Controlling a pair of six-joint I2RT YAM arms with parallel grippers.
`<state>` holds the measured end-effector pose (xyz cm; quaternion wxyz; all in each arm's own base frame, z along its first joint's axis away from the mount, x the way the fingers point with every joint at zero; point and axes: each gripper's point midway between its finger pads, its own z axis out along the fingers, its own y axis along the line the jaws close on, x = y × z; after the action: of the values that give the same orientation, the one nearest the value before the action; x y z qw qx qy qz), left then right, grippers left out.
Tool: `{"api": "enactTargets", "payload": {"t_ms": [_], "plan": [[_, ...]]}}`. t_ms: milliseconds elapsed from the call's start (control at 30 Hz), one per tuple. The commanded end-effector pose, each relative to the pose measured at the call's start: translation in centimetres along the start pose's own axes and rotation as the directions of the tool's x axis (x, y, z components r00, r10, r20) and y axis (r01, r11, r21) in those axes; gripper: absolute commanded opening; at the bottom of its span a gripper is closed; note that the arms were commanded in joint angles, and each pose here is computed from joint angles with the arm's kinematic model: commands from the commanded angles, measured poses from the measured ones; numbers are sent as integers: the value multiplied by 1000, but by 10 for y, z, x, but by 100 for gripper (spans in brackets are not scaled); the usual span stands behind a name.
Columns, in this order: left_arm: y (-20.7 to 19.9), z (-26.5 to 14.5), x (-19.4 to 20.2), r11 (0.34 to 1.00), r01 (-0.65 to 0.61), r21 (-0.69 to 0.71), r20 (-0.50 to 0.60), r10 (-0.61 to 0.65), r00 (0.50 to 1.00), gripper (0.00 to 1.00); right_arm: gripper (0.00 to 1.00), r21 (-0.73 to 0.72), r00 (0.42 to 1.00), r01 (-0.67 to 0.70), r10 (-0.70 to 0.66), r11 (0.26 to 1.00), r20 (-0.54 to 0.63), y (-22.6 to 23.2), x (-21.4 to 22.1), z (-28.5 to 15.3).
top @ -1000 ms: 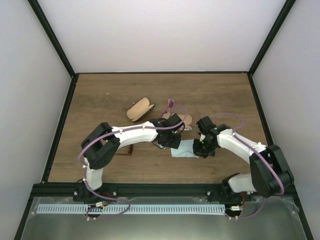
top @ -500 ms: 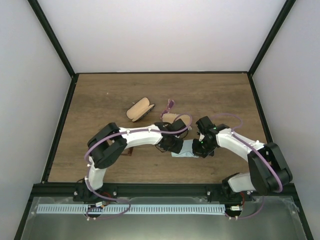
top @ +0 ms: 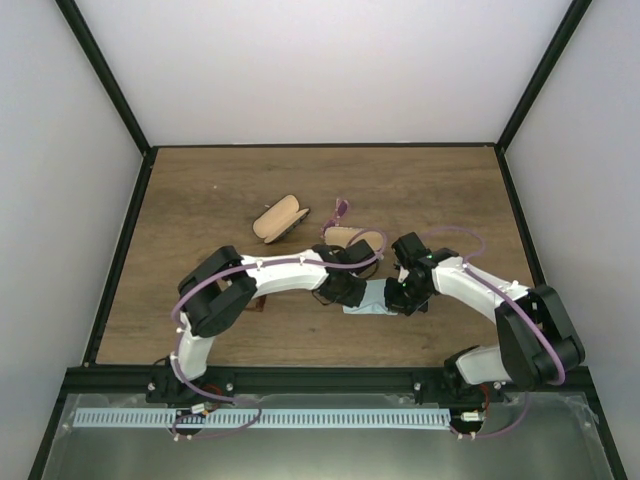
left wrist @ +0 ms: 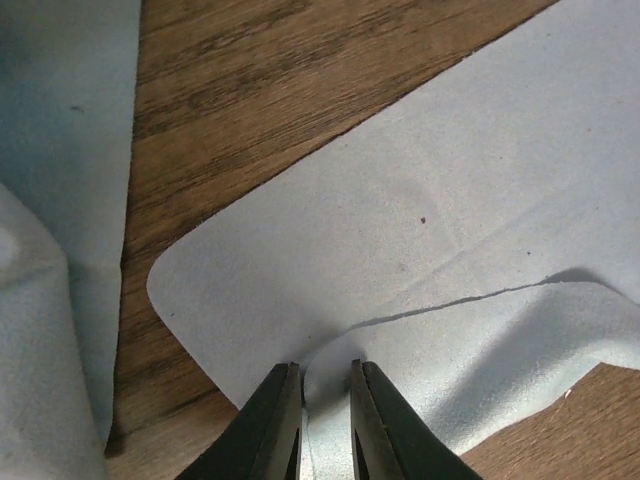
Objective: Organize the sunglasses
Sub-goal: Fold the glasses cleaning cloth at the center of the board.
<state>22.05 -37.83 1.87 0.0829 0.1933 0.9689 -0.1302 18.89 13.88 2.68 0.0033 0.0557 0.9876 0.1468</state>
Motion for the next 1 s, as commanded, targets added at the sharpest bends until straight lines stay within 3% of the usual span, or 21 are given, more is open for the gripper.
{"api": "enactTargets", "payload": {"t_ms": [0,233,967], "plan": [[-2,5,3,1000,-19,-24,-14,18,1000,15,3,2,1000,7,-7,1000,-1,1,1,0],[0,-2,-2,999,-13,-53,3,13,1000,5,3,3,1000,6,-6,1000,0,0,1,0],[8,-22,-3,996,23,-82,38,-20,999,4,3,4,997,9,-9,1000,72,9,-17,-16]]}}
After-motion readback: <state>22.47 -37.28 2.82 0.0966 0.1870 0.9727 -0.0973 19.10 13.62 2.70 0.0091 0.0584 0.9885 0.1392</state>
